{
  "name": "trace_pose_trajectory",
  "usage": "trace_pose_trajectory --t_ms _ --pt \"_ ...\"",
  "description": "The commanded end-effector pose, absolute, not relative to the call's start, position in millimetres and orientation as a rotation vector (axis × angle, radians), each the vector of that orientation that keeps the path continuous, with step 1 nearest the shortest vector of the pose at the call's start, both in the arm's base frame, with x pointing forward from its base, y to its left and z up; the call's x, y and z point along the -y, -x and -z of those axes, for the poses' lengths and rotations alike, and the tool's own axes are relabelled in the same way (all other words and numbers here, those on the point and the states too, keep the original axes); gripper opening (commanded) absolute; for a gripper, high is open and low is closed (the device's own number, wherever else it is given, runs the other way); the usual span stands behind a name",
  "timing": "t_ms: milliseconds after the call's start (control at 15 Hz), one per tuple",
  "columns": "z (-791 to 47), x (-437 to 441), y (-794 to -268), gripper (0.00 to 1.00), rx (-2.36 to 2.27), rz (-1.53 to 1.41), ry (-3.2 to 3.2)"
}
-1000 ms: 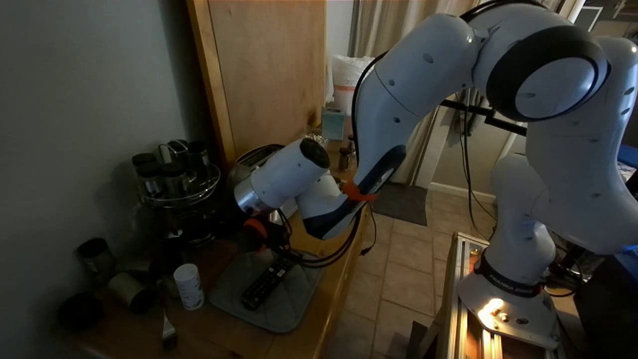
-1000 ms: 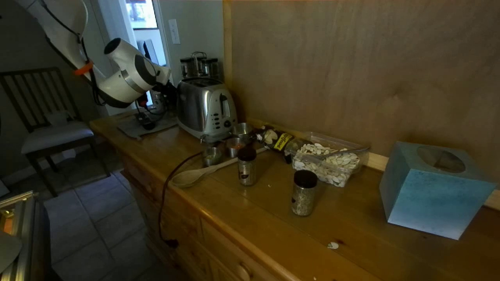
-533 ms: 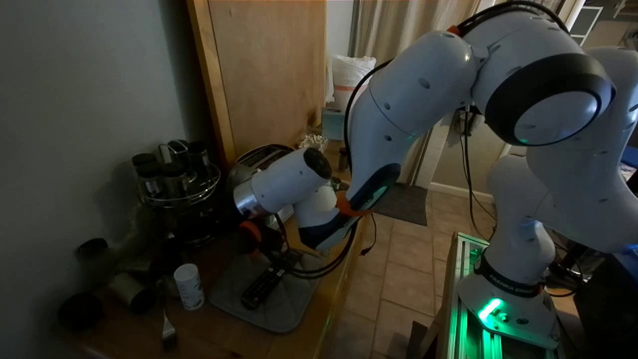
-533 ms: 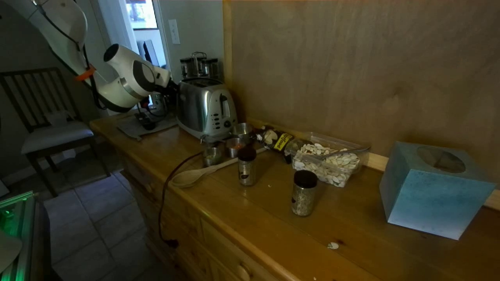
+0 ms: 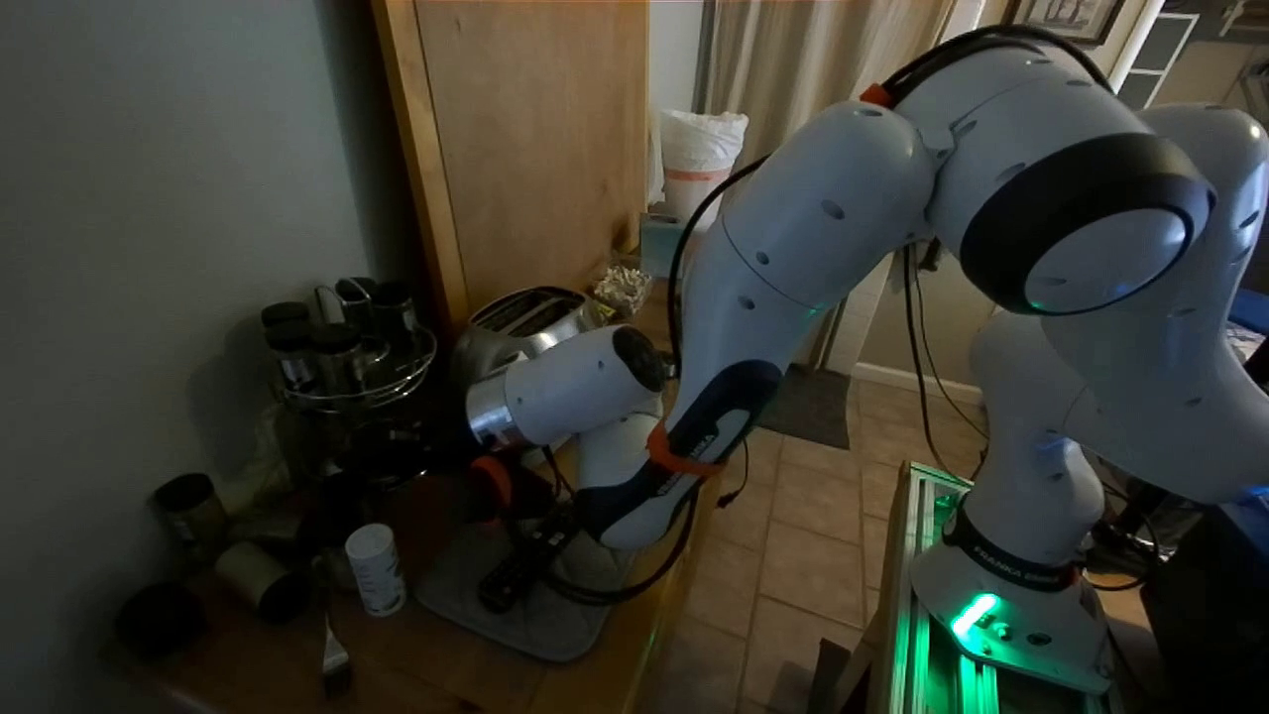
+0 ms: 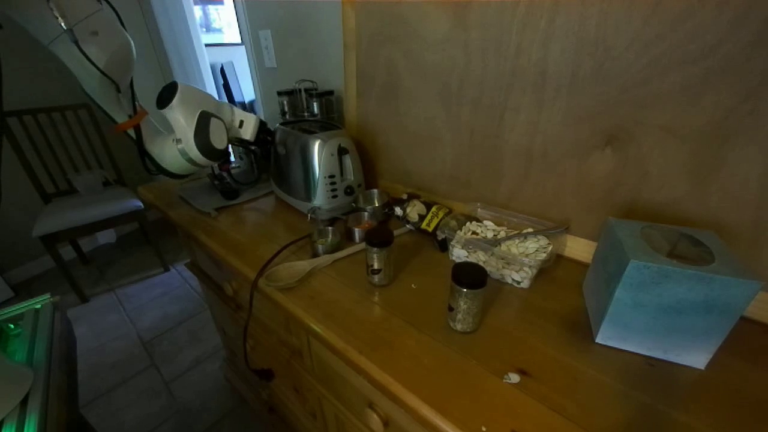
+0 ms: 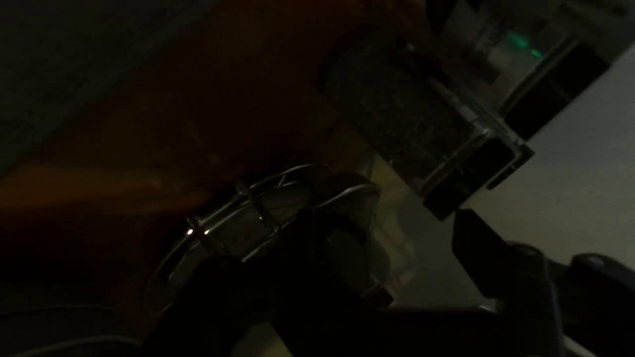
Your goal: Pick up the laying spice bottle on the bottom rack of the circular spice rack and put it on the counter
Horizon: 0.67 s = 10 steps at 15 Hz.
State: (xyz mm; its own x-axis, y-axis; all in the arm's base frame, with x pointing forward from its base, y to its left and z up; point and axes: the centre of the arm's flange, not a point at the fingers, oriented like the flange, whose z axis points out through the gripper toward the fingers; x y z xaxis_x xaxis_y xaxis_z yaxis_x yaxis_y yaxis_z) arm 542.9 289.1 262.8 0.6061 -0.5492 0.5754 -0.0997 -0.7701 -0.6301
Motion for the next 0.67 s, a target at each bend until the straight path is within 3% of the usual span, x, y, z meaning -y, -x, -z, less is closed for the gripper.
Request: trace_pose_trajectory --t_ms 0,333,600 --pt "-259.4 -287.2 -534.8 0.72 -0.513 1.13 2.224" --pt "-258.6 -285.6 -529.6 0.77 -0.508 1.187 2.162" --pt "-262.3 -281.8 -528.4 0.75 -0.496 1.21 2.133"
